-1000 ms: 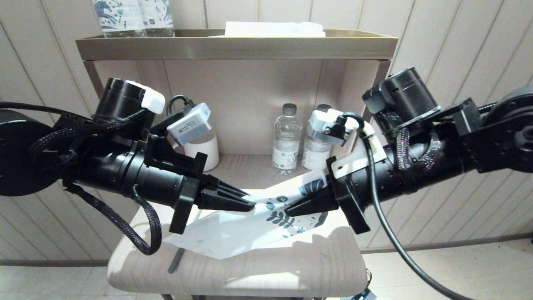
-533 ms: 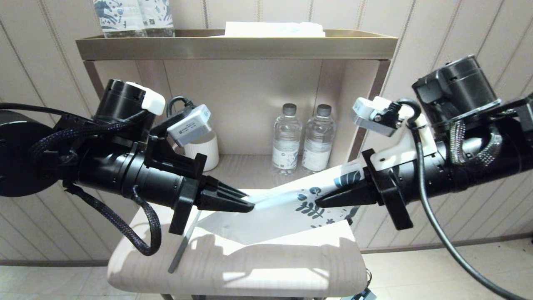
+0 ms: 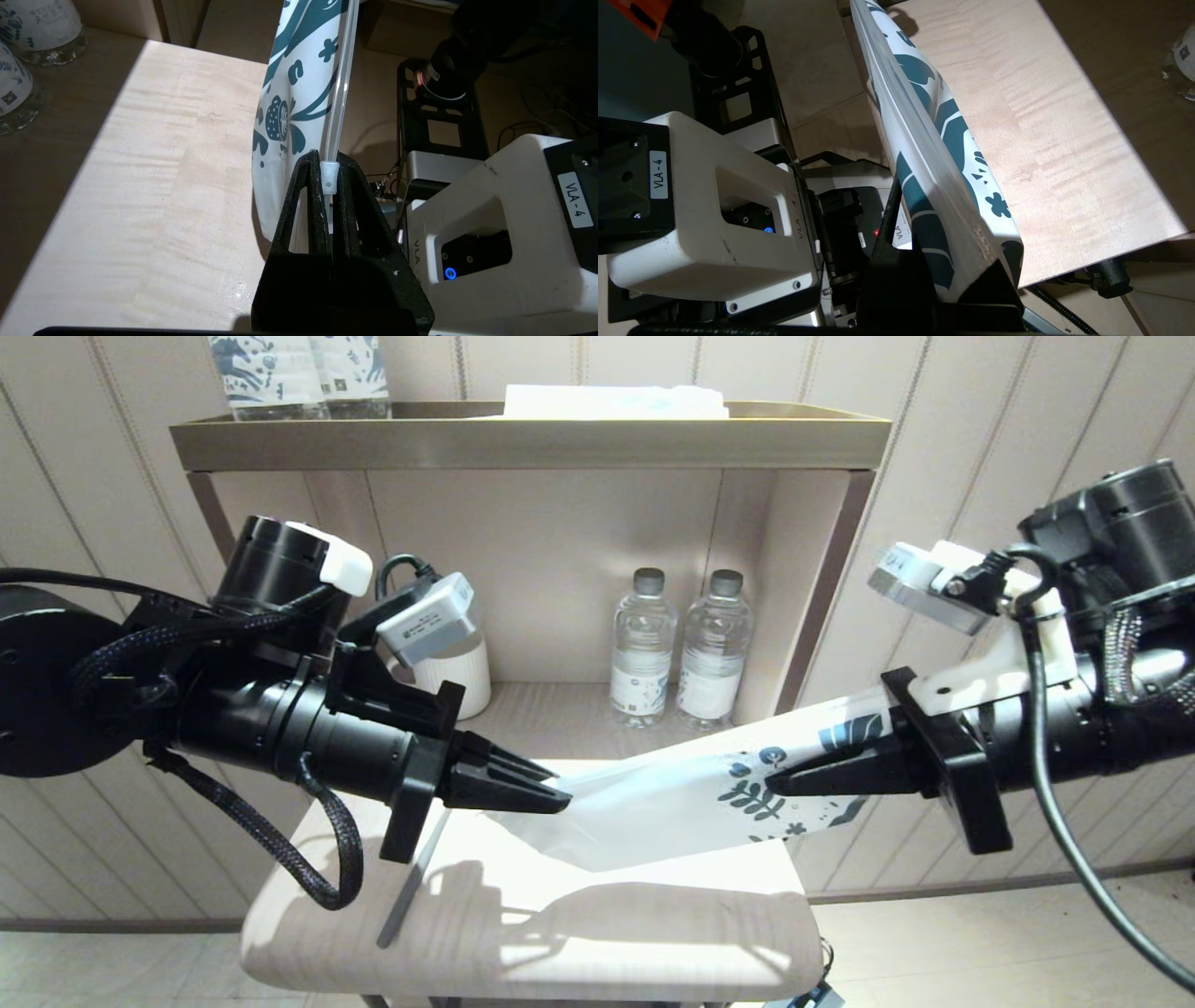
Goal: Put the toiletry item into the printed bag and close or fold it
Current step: Open the storage bag
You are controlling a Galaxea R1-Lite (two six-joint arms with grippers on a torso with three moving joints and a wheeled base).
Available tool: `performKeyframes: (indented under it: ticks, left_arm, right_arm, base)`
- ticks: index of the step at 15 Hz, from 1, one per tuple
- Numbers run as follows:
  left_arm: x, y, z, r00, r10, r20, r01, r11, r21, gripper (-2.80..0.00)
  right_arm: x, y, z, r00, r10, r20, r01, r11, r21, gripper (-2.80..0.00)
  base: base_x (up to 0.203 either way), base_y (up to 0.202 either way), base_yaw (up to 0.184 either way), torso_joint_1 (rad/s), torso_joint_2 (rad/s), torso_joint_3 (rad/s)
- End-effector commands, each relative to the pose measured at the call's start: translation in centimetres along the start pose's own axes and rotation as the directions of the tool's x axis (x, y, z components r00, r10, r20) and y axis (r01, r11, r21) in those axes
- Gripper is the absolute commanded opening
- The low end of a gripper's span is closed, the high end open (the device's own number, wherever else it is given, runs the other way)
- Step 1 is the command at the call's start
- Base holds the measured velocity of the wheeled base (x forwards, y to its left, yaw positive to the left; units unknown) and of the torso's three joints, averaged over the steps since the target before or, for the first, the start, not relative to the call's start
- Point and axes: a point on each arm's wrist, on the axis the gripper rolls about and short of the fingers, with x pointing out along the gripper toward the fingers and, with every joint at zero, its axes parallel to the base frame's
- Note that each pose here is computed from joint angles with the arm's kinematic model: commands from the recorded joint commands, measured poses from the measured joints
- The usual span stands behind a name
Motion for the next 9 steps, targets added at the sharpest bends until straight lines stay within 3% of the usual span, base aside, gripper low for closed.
performKeyframes:
  ticks: [1, 9]
  left_arm:
    - [0.07, 0.04, -0.06, 1.0, -0.006, 0.0, 0.006, 1.0, 0.0, -2.8]
    - [0.43, 0.41, -0.37, 1.0, -0.01, -0.008, 0.01, 1.0, -0.011, -2.8]
  right_arm:
    - [-0.83, 0.17, -0.23, 1.0, -0.013, 0.012, 0.013, 1.0, 0.001, -2.8]
    - [-0.31, -0.02, -1.21, 1.0, 0.003, 0.016, -0.003, 1.0, 0.007, -2.8]
  base:
    - [0.0, 0.0, 0.0, 0.0, 0.0, 0.0]
    - [0.0, 0.0, 0.0, 0.0, 0.0, 0.0]
